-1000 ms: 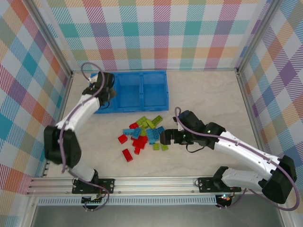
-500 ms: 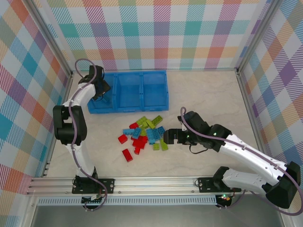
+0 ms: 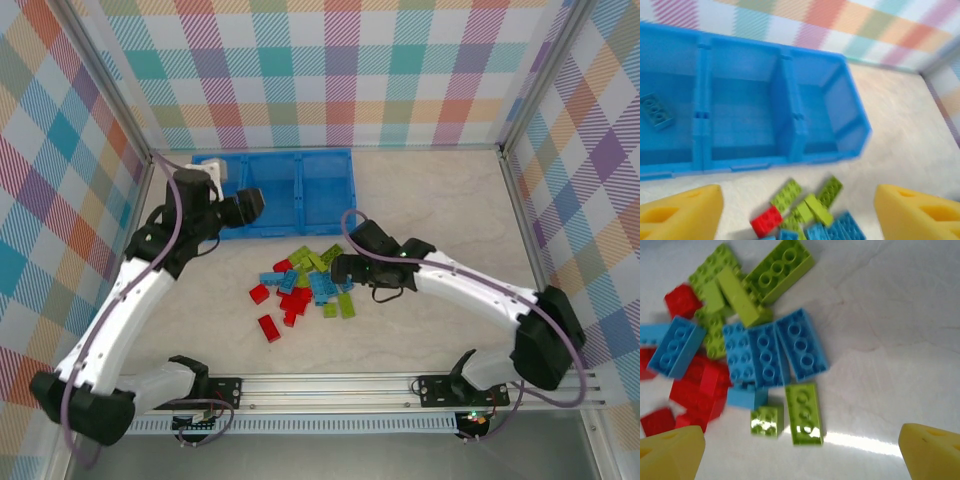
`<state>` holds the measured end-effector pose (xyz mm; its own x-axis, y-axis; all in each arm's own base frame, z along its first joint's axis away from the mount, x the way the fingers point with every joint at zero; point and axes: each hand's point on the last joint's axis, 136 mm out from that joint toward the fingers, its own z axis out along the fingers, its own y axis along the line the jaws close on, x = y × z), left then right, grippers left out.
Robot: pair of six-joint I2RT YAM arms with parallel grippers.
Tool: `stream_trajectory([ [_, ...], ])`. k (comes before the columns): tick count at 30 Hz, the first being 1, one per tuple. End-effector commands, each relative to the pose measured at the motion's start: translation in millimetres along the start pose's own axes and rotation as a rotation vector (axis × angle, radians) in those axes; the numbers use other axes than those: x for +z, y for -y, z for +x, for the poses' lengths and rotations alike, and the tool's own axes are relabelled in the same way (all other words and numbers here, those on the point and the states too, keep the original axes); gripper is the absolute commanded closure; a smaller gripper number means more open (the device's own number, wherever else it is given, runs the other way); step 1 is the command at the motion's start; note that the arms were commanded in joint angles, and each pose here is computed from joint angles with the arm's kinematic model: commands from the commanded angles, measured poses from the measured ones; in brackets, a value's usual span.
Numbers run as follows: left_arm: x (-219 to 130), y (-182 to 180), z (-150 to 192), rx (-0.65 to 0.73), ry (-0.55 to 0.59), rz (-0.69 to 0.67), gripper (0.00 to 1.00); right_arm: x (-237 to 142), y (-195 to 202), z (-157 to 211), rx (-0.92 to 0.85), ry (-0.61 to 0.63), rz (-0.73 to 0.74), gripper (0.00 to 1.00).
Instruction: Sort the legos into containers by color
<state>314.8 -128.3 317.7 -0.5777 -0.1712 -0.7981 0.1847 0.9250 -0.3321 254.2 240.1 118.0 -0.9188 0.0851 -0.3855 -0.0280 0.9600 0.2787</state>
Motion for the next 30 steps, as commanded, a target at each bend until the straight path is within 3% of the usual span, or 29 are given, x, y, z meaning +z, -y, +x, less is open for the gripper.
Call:
stream_trajectory([
  [1, -22, 15, 57, 0.278, -0.173, 0.105, 0.09, 19, -9, -35, 0.162, 0.090, 0.025, 0.00],
  [3, -39, 29, 81, 0.380, -0.222, 0.224, 0.01, 38, -18, -43, 0.172, 0.075, 0.050, 0.00],
  [6, -55, 37, 115, 0.506, -0.258, 0.351, 0.00, 64, -23, -53, 0.193, 0.073, 0.105, 0.01],
  [11, -66, 18, 145, 0.616, -0.265, 0.338, 0.00, 95, -29, -67, 0.244, 0.074, 0.187, 0.08],
  [16, -67, 10, 151, 0.625, -0.243, 0.312, 0.00, 117, -29, -65, 0.292, 0.041, 0.251, 0.23],
  [19, -65, 12, 145, 0.614, -0.227, 0.305, 0.00, 126, -25, -54, 0.330, 0.013, 0.283, 0.37],
  [27, -60, 16, 131, 0.622, -0.181, 0.295, 0.00, 123, -7, -38, 0.375, 0.021, 0.341, 0.68],
  [30, -57, 13, 129, 0.602, -0.190, 0.268, 0.00, 112, -2, -41, 0.380, 0.053, 0.344, 0.73],
])
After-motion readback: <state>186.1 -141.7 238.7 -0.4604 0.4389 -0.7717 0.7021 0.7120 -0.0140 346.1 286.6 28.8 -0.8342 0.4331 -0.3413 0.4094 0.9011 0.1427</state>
